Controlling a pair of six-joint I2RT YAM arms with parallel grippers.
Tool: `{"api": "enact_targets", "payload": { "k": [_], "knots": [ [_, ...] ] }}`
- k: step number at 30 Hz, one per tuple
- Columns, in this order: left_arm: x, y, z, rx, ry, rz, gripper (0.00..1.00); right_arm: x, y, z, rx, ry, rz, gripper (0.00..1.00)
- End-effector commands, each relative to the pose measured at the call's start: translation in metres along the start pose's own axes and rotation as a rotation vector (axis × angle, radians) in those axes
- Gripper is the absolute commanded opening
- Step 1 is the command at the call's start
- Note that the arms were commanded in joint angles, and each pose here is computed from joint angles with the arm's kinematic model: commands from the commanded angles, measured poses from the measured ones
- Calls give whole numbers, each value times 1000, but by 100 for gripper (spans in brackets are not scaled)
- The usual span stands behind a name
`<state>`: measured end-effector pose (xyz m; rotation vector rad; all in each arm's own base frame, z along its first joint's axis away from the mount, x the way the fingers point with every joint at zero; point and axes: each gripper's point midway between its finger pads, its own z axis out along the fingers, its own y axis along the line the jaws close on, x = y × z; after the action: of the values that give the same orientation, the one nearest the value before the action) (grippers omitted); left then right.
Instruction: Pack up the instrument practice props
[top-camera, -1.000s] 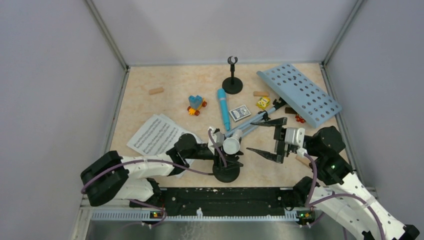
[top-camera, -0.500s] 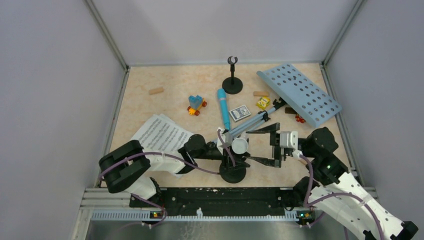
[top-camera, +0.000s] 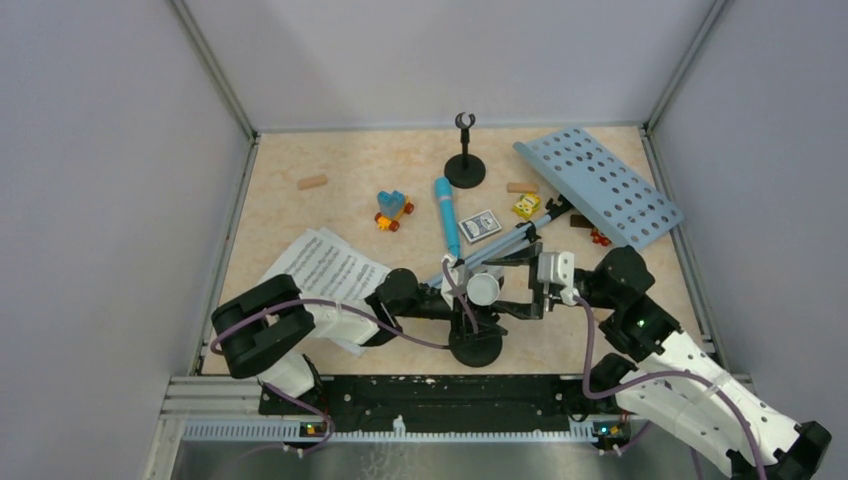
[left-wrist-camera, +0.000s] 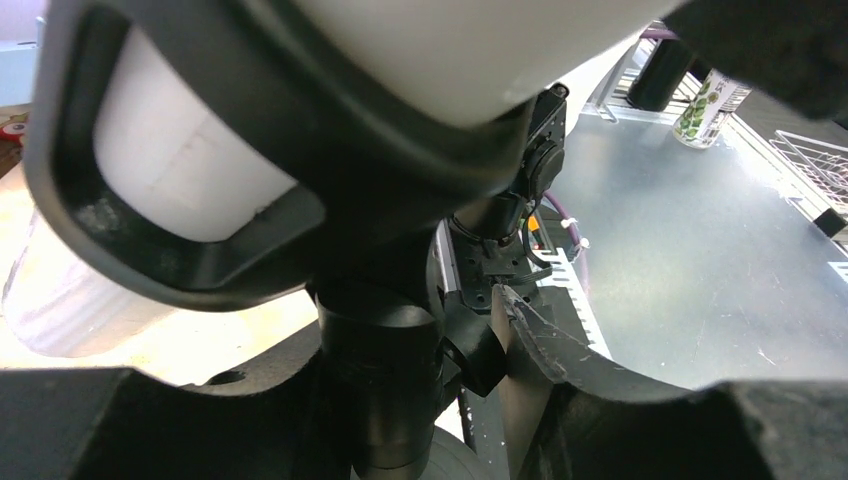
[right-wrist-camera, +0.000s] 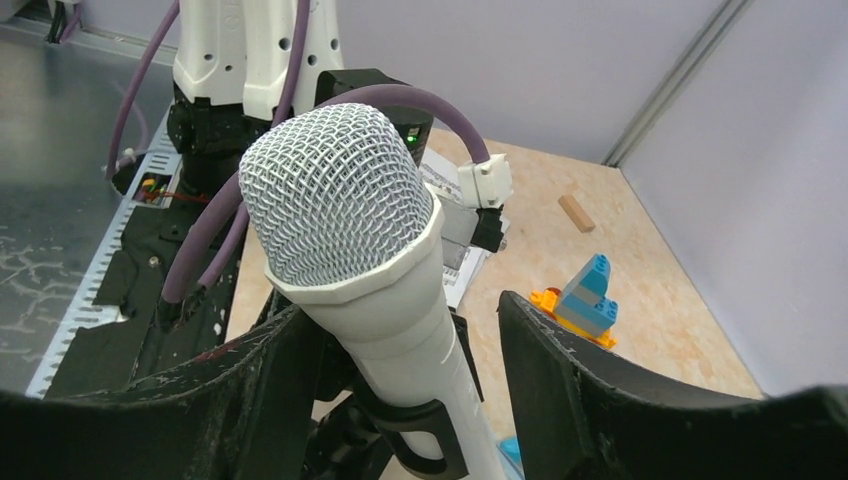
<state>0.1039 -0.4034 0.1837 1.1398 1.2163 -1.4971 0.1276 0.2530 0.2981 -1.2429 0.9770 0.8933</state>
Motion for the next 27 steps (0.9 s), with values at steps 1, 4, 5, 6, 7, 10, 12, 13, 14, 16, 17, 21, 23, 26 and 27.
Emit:
{"api": "enact_targets", "payload": {
  "k": [1,4,5,6,7,10,12,13,14,16,17,21,23,26,27],
  "knots": [
    [-45,-12,16,67,-136,103,0,-14,-3,7,-6,-63,-63,65],
    [-44,-11,17,67,-135,99,0,-13,1,8,-21,-60,-74,69],
    [-44,-11,17,66,-136,99,0,-12,1,8,-20,-59,-76,69],
    [-43,-11,17,67,-135,97,0,-11,1,8,-21,-56,-75,67],
    [-43,-12,17,70,-135,96,0,-11,1,8,-19,-54,-76,63],
    [-42,-11,17,69,-136,94,0,-11,1,8,-21,-56,-77,42],
    [-40,-11,16,65,-136,91,0,-11,2,9,-24,-57,-78,28],
    [-40,-11,16,62,-136,89,3,-12,2,8,-25,-60,-80,20],
    [-39,-11,15,58,-138,87,7,-12,3,8,-27,-61,-81,11],
    [-40,-11,12,48,-146,84,25,-12,4,7,-26,-62,-94,0],
    [-40,-11,11,40,-154,83,34,-12,5,6,-27,-64,-99,0],
    [-45,-12,6,22,-183,78,60,-13,8,4,-37,-67,-115,0],
    [-48,-12,5,20,-191,76,64,-12,9,4,-42,-63,-116,0],
    [-51,-14,6,29,-198,76,75,-9,11,3,-45,-55,-115,0],
    [-53,-15,6,34,-202,77,78,-9,11,3,-45,-54,-113,0]
  ]
}}
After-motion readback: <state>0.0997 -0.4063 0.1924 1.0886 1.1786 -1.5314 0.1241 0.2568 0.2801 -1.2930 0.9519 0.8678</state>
